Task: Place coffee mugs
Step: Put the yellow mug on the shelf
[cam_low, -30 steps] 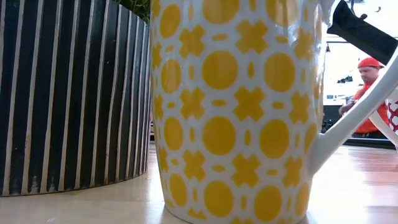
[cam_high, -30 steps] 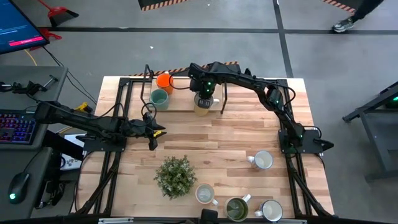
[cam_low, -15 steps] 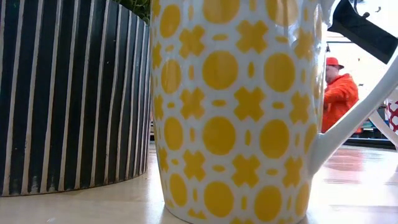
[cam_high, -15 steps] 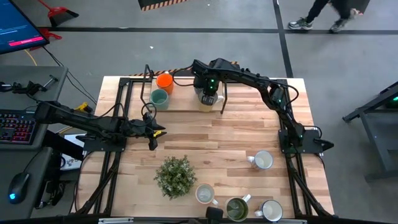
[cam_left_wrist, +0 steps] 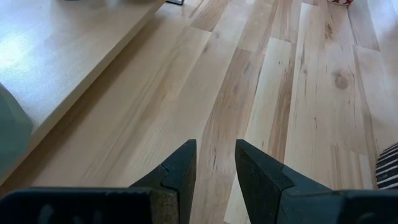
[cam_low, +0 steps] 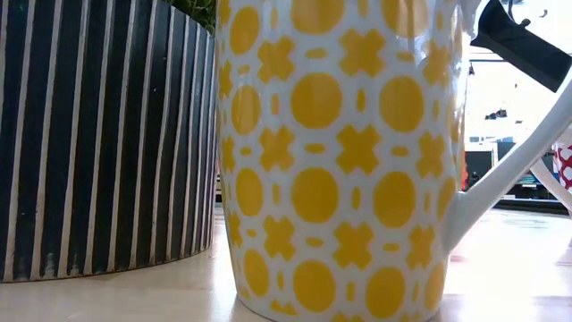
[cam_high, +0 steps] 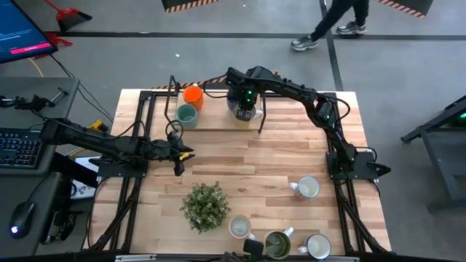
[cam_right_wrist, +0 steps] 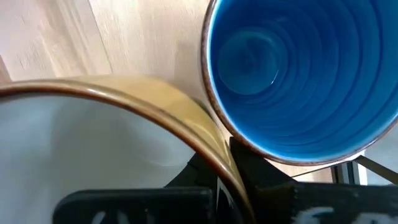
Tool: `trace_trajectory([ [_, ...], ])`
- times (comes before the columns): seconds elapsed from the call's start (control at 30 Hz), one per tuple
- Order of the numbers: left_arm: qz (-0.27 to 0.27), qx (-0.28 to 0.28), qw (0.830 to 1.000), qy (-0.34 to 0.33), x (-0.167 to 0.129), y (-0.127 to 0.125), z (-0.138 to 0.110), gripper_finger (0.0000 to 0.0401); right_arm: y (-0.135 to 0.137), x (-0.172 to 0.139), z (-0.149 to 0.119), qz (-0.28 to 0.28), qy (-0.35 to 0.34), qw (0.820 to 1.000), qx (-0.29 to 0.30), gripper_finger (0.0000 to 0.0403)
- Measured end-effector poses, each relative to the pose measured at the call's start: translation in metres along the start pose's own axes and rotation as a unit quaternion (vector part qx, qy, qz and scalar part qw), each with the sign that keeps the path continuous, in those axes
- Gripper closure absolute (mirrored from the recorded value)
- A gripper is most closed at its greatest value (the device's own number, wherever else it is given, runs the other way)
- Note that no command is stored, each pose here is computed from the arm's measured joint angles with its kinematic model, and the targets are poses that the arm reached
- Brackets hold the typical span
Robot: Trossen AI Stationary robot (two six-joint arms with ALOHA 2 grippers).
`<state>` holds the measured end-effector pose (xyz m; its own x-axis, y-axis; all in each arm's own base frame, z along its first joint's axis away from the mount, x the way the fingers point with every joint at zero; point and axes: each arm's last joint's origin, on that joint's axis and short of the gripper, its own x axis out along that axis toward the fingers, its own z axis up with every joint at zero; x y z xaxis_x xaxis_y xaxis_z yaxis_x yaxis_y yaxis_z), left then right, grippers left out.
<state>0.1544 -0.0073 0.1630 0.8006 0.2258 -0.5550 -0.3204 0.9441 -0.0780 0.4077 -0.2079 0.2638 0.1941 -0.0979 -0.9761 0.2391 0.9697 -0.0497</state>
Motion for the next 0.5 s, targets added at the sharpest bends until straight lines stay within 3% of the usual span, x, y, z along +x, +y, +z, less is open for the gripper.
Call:
trace_trajectory([
  [0.5,0.0,0.0,1.0,0.0,0.0,0.0001,0.0,0.0299,0.0005,-0.0003,-0.0011,0.003,0.005,1.0,0.016,0.0403],
])
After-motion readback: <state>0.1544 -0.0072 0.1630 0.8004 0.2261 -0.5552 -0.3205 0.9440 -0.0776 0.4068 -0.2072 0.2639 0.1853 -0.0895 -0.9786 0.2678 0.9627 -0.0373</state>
